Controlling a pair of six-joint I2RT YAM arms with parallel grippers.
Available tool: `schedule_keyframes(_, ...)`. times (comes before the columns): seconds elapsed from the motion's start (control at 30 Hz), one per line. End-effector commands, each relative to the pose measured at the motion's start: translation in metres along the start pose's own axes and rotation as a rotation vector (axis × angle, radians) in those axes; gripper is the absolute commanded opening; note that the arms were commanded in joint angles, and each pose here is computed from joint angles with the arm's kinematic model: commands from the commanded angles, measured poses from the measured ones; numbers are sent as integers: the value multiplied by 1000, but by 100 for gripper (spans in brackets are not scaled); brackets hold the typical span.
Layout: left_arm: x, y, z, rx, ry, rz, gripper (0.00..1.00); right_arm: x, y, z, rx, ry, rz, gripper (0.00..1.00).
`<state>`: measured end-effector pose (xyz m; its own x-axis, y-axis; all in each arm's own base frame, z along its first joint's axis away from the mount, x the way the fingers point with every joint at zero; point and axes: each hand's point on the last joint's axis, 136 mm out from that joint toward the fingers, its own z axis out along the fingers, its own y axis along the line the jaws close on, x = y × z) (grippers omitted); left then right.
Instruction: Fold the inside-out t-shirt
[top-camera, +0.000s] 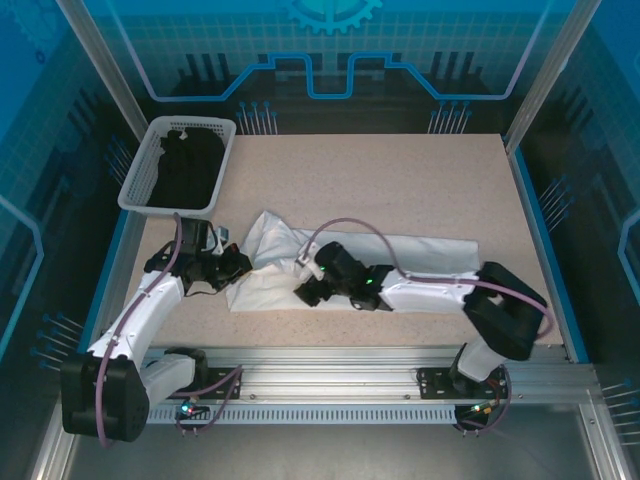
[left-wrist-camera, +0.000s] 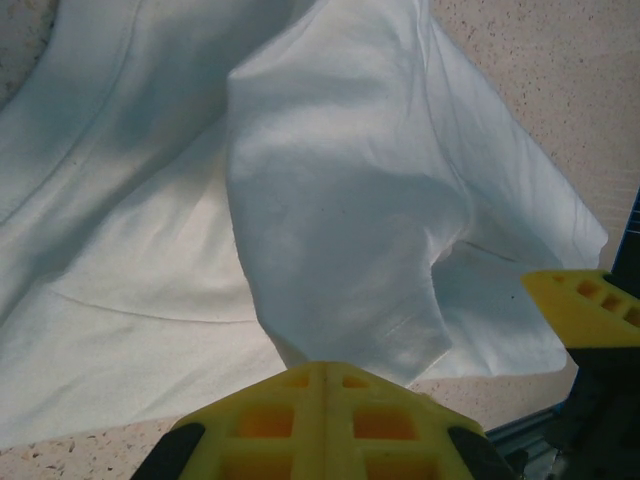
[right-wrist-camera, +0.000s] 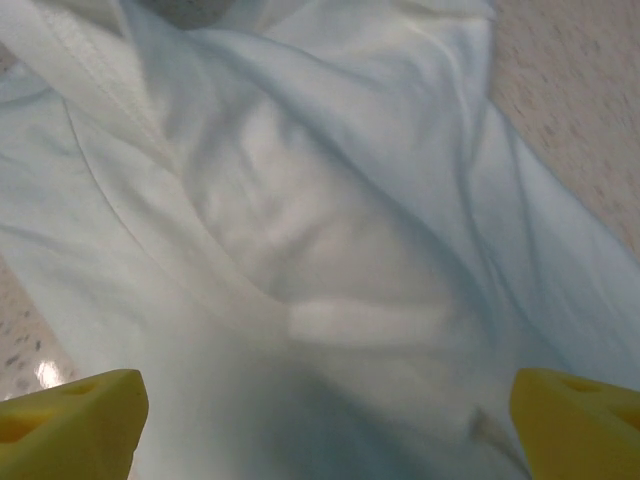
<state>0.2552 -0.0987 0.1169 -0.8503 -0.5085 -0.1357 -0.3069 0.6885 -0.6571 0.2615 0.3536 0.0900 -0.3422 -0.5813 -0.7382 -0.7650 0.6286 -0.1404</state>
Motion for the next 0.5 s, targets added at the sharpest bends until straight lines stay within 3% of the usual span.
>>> schedule_keyframes(0.0, 4, 0, -2, 21, 6, 4, 0, -44, 2, 14, 132, -126, -125, 96)
schedule_keyframes(0.27, 3, 0, -2, 24, 4, 6, 0, -54, 17, 58, 253, -162, -277, 98)
schedule_keyframes(0.47, 3, 2, 0, 17, 5, 1, 0, -68, 0, 48, 444, -217, -291, 95)
